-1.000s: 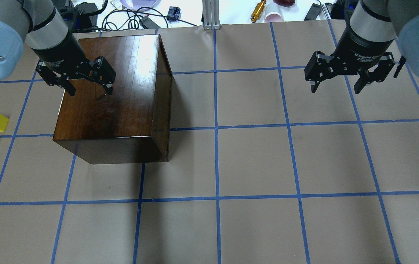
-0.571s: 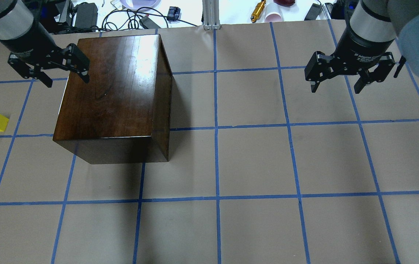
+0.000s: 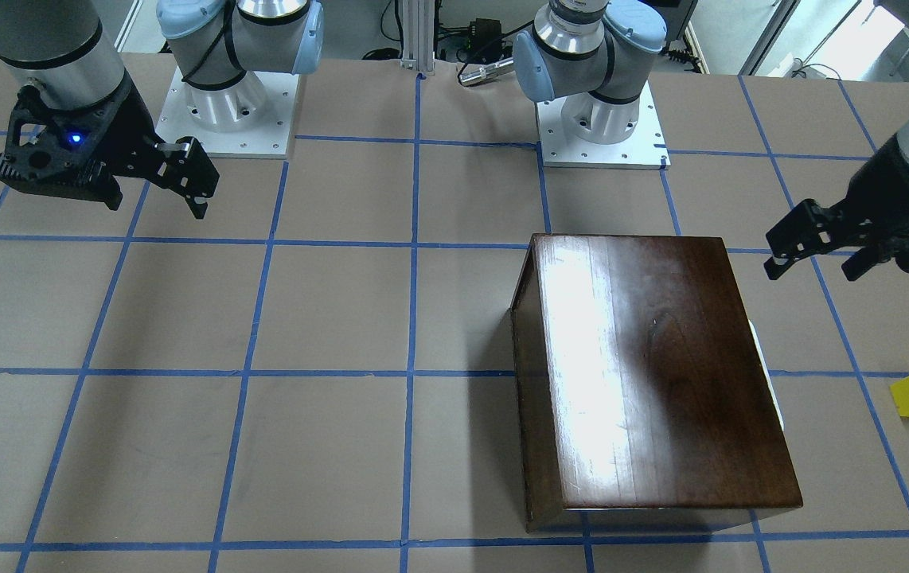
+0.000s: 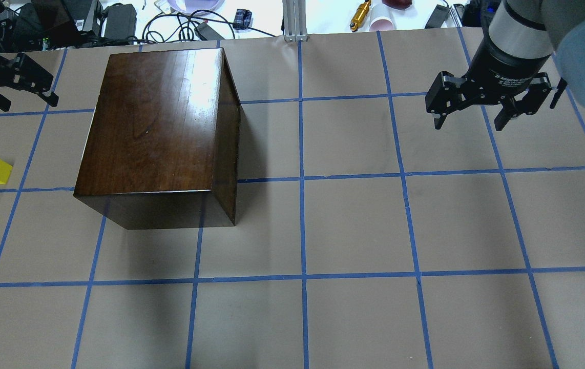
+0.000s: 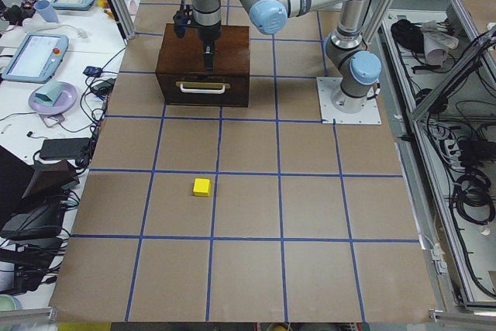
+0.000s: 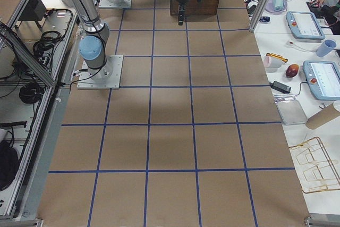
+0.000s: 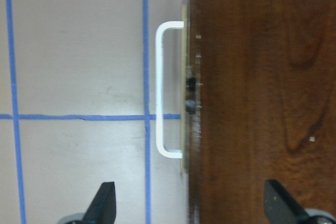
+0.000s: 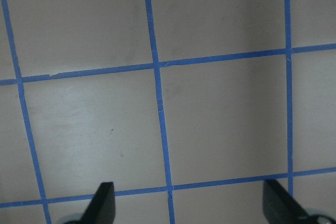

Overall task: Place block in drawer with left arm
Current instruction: 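Move the left gripper down beside the cabinet to the white drawer handle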

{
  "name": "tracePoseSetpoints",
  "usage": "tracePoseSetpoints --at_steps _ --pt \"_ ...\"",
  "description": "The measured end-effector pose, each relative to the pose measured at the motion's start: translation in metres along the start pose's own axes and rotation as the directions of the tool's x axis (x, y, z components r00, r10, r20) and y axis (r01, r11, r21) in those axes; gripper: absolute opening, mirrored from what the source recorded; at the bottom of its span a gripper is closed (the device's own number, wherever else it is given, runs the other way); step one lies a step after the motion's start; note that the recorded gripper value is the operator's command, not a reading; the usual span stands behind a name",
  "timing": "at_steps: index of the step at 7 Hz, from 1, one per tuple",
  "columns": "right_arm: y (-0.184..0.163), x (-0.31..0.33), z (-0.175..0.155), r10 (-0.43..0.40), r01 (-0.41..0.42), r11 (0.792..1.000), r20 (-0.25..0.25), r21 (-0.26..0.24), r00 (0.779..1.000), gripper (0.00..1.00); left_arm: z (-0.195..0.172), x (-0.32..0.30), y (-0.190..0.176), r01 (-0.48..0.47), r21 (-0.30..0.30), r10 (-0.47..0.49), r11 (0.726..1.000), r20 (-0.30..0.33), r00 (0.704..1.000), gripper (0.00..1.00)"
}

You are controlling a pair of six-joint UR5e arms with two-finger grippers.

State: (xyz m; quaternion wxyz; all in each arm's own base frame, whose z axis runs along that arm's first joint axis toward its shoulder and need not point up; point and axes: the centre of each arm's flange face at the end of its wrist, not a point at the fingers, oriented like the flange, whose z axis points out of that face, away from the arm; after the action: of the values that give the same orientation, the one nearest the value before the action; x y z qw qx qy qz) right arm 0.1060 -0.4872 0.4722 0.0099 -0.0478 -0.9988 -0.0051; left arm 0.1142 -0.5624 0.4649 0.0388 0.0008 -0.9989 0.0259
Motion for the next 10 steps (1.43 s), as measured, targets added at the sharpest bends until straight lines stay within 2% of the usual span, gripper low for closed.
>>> tracePoseSetpoints --at_steps 3,6,10 --pt "0.000 0.000 0.001 0.000 0.000 1.000 0.000 -0.001 1.000 1.00 0.042 -0.069 -0.018 -0.033 0.034 0.036 0.999 -0.072 0.997 1.00" --pt "0.000 0.000 0.000 0.000 0.000 1.000 0.000 0.000 1.000 1.00 0.091 -0.079 -0.035 -0.043 0.037 0.050 0.998 -0.196 0.979 1.00" --pt "0.000 0.000 0.000 0.000 0.000 1.000 0.000 0.000 1.000 1.00 0.149 -0.077 -0.039 -0.073 0.012 0.073 0.997 -0.320 0.945 1.00"
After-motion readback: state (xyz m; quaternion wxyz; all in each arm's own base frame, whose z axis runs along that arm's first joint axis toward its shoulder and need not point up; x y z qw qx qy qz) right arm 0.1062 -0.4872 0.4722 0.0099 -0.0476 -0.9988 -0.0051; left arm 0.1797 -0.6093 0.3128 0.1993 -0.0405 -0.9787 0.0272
